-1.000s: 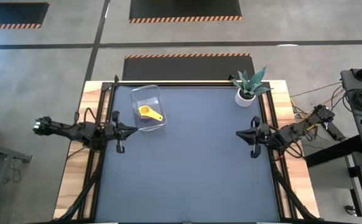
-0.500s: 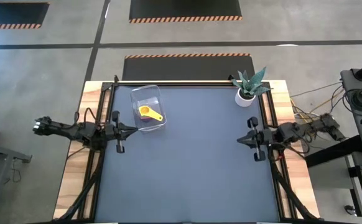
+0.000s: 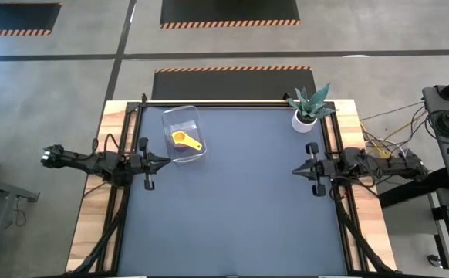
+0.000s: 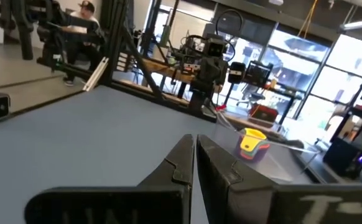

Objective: Nest measuring cups in basket
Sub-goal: Return to Home Position

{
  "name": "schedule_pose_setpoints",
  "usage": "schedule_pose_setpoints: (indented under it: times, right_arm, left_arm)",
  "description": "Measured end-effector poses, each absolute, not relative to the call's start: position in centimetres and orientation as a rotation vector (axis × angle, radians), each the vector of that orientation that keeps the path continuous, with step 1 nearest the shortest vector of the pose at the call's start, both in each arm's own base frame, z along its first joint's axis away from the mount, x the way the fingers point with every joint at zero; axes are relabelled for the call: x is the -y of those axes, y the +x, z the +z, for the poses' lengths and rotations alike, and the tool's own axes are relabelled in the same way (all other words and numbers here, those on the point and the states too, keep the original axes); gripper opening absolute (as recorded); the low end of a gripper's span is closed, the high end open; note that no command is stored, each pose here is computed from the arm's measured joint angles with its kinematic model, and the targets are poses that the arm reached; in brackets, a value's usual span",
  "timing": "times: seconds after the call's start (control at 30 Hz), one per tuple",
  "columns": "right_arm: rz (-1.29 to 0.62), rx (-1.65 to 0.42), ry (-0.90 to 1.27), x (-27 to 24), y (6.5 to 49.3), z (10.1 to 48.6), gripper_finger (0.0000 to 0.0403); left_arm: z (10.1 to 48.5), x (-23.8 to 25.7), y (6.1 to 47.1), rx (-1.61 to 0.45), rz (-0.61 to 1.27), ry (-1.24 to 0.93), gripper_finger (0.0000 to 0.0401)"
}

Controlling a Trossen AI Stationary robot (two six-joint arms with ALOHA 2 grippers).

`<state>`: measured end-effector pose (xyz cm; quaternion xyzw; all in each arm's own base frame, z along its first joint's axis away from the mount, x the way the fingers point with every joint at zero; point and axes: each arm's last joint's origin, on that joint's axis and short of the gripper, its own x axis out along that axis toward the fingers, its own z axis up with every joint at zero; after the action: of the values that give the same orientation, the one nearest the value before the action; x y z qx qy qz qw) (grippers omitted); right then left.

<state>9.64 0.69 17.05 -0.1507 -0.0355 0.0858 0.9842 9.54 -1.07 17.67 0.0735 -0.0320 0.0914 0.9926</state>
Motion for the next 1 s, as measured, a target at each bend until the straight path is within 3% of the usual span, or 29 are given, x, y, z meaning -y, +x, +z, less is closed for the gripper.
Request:
schedule_pose_setpoints:
  times: [1.0]
  right_arm:
    - [0.178,0.045,-0.236,-0.70,9.80,16.88,0.0009]
  left_arm:
    - [17.68,1.07,9.55,0.064,0.183,0.148,0.0000]
